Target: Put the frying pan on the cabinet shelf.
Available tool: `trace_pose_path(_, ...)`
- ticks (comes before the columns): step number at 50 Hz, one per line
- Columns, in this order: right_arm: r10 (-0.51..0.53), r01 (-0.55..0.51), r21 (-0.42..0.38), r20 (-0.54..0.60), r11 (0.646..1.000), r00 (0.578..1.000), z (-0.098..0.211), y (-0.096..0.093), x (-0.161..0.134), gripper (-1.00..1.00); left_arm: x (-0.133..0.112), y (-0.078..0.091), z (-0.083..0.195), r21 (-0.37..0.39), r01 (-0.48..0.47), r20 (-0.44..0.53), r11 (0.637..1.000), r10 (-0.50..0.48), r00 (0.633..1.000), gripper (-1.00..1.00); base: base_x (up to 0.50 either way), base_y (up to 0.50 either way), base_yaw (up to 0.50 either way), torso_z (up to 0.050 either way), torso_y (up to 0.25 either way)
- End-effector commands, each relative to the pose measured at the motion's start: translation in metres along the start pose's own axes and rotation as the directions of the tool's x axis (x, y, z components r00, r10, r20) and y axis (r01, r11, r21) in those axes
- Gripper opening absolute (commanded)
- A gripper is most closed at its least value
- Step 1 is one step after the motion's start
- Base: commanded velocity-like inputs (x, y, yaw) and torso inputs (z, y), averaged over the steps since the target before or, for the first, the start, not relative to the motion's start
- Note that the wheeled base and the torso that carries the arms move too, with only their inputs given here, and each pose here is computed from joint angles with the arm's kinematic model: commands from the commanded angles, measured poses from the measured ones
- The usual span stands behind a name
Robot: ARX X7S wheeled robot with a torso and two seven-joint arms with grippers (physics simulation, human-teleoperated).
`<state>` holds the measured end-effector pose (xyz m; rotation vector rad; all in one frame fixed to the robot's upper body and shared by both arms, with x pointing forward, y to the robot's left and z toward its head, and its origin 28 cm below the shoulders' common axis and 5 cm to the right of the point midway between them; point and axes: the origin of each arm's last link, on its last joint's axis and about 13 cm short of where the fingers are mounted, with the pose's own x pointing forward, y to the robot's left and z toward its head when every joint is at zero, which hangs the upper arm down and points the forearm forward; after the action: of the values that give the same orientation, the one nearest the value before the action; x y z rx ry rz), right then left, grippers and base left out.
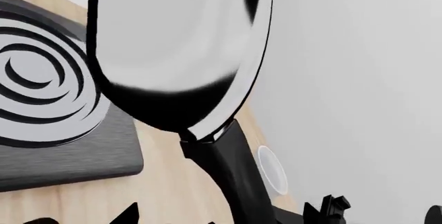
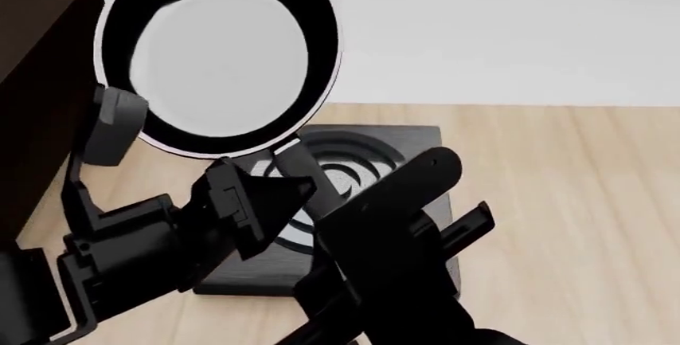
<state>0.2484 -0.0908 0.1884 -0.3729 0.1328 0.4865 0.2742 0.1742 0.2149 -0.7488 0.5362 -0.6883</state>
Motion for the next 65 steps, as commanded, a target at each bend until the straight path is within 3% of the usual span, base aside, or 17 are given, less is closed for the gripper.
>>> trace_pose_path(1, -0.068, 0.071, -0.041, 0.068, 0.997, 0.995, 0.009, -0.007, -0.001, -1.00, 0.009, 0.002, -0.002, -0.035, 0.021, -0.012, 0.999, -0.021, 1.000, 1.00, 0.00, 0.00, 0.00, 0.000, 0.000)
trace_pose_path(21, -0.053, 0.055, -0.034, 0.062, 0.998, 0.997, 0.001, -0.004, 0.000, -1.00, 0.015, -0.007, 0.009, -0.046, 0.051, 0.011, 0.998, -0.050, 0.999, 1.00, 0.00, 0.00, 0.00, 0.001, 0.001)
trace_pose_path(40, -0.051, 0.053, -0.022, 0.058, 0.998, 0.997, -0.006, -0.002, 0.000, -1.00, 0.026, 0.009, 0.002, -0.105, 0.025, -0.013, 0.994, -0.027, 1.000, 1.00, 0.00, 0.00, 0.00, 0.001, 0.001)
trace_pose_path(51, -0.049, 0.050, -0.013, 0.063, 0.999, 0.997, -0.006, -0.002, -0.001, -1.00, 0.026, 0.008, -0.001, -0.129, 0.038, -0.033, 0.991, -0.043, 0.999, 1.00, 0.00, 0.00, 0.00, 0.001, 0.002)
trace_pose_path(52, -0.049, 0.050, -0.012, 0.060, 0.999, 0.997, -0.008, -0.002, -0.001, -1.00, 0.026, 0.008, -0.001, -0.128, 0.037, -0.033, 0.991, -0.042, 0.999, -1.00, 0.00, 0.00, 0.00, 0.000, 0.000)
trace_pose_path(65, -0.053, 0.053, -0.005, 0.057, 0.999, 0.997, -0.010, -0.001, -0.003, -1.00, 0.028, 0.011, 0.003, -0.114, -0.010, 0.000, 0.993, 0.010, 1.000, -1.00, 0.00, 0.00, 0.00, 0.001, 0.002)
